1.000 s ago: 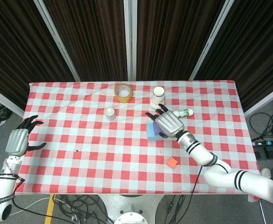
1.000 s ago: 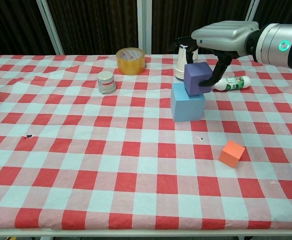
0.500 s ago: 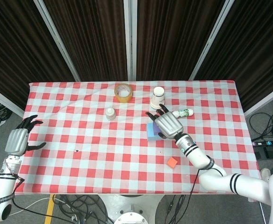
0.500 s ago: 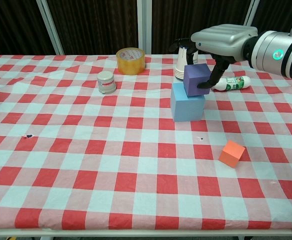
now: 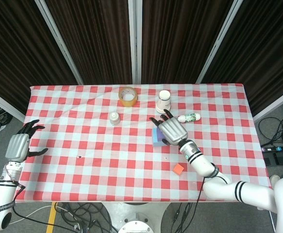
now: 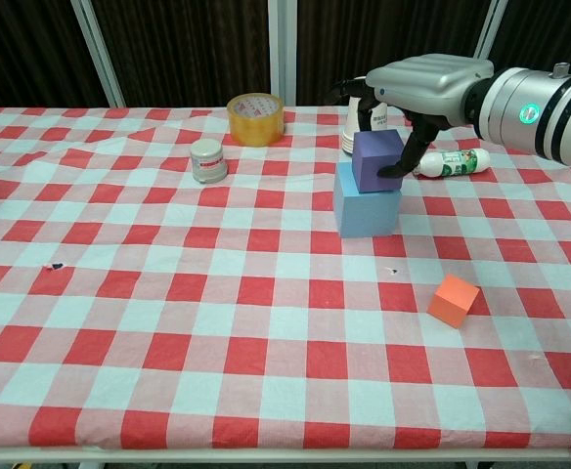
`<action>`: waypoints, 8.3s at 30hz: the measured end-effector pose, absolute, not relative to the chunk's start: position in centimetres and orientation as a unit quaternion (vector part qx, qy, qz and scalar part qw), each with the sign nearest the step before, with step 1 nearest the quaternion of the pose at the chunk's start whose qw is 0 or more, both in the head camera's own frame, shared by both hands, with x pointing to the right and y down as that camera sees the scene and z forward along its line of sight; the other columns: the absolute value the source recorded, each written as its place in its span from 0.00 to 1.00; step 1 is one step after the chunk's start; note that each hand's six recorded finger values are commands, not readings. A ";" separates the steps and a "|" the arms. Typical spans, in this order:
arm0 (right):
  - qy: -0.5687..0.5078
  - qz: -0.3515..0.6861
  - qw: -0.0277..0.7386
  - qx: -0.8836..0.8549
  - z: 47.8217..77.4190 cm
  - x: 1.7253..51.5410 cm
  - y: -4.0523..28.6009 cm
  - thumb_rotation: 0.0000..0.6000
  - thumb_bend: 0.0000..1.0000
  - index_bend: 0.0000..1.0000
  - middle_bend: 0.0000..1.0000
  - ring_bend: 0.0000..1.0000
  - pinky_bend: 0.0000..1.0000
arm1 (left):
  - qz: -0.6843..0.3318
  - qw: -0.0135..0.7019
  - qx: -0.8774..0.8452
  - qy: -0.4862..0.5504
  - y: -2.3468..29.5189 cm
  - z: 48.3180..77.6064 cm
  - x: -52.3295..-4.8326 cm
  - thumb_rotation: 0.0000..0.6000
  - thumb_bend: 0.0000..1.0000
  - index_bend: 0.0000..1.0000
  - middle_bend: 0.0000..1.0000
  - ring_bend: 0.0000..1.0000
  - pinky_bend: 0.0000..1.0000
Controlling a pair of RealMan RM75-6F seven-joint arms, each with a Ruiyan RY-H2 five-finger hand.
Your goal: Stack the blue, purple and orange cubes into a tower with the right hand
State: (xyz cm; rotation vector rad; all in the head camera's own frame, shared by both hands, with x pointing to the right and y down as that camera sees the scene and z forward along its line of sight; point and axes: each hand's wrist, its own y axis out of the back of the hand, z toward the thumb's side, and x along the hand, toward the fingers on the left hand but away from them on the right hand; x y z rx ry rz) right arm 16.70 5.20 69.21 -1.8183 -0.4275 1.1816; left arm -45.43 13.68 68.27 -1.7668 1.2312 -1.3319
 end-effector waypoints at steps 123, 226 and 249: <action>0.083 0.383 0.511 -0.765 69.3 21.7 14.9 1.00 0.14 0.21 0.55 0.24 0.09 | -0.503 0.324 -0.651 0.467 13.7 68.1 -45.5 1.00 0.11 0.31 0.24 0.16 0.29; -0.082 0.639 0.380 -0.663 64.5 10.8 1.0 1.00 0.16 0.22 0.56 0.27 0.10 | -0.489 0.309 -0.663 0.476 13.6 67.9 -45.4 1.00 0.11 0.31 0.24 0.16 0.29; -0.102 0.612 0.378 -0.687 60.8 11.6 0.7 1.00 0.04 0.11 0.29 0.09 0.01 | -0.488 0.310 -0.663 0.474 13.6 67.9 -45.3 1.00 0.11 0.31 0.24 0.16 0.29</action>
